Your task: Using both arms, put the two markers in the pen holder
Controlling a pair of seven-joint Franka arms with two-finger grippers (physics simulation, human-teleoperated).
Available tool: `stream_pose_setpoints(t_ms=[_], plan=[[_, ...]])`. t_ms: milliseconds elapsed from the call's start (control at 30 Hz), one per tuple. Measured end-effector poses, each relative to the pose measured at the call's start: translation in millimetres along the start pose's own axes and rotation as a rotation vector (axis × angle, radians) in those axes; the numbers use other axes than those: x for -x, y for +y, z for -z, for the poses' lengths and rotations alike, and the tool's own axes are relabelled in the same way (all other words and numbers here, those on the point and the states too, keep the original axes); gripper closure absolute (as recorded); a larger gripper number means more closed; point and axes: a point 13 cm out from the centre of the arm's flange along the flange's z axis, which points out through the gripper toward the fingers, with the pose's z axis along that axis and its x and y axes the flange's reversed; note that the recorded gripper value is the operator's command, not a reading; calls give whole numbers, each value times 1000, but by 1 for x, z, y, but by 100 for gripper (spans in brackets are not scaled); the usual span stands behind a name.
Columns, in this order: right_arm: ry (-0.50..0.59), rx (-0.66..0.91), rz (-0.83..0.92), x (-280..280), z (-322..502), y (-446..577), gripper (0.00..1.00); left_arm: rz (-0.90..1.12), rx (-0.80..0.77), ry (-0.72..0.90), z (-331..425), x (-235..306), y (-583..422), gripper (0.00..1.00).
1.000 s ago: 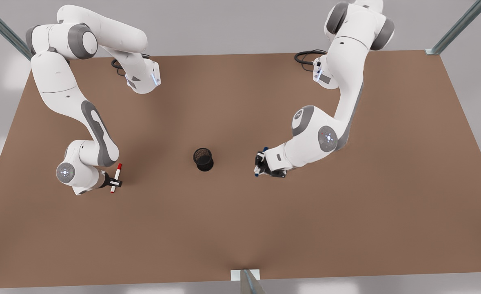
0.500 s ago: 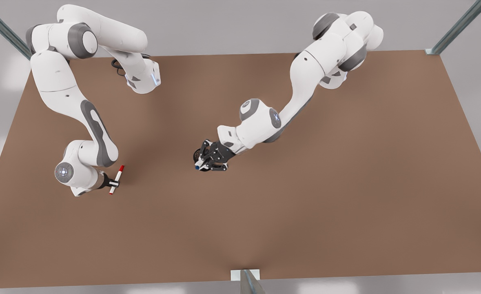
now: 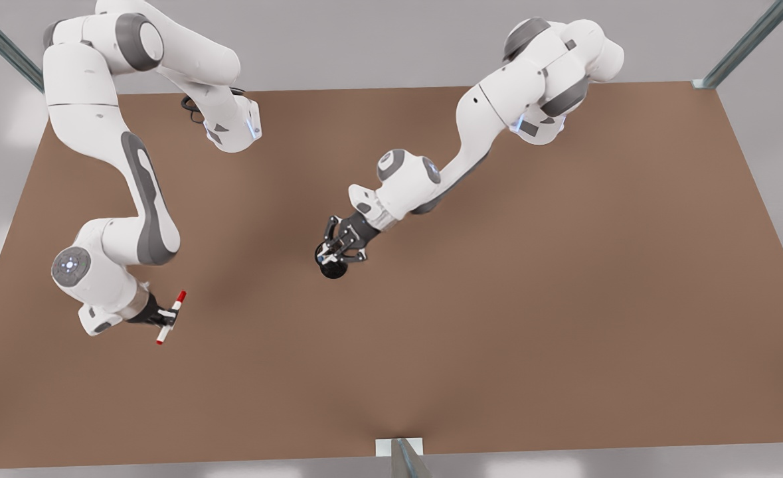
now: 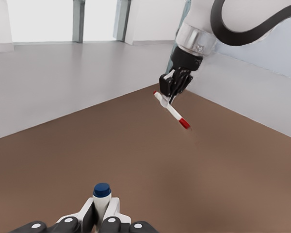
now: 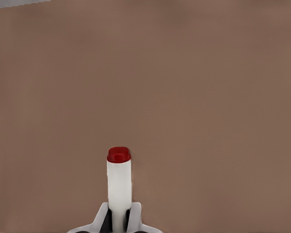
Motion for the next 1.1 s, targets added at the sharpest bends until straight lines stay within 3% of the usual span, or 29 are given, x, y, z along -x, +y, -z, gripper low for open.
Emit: stream_pose_setpoints(t_ms=[233,1100], plan=[[-122,56,97,47,83,71,79,-45,-1,-47,-25,-2,-21,79],[-121,79,156,45,91,92,79,-156,68,-47,-18,-25,-7,79]])
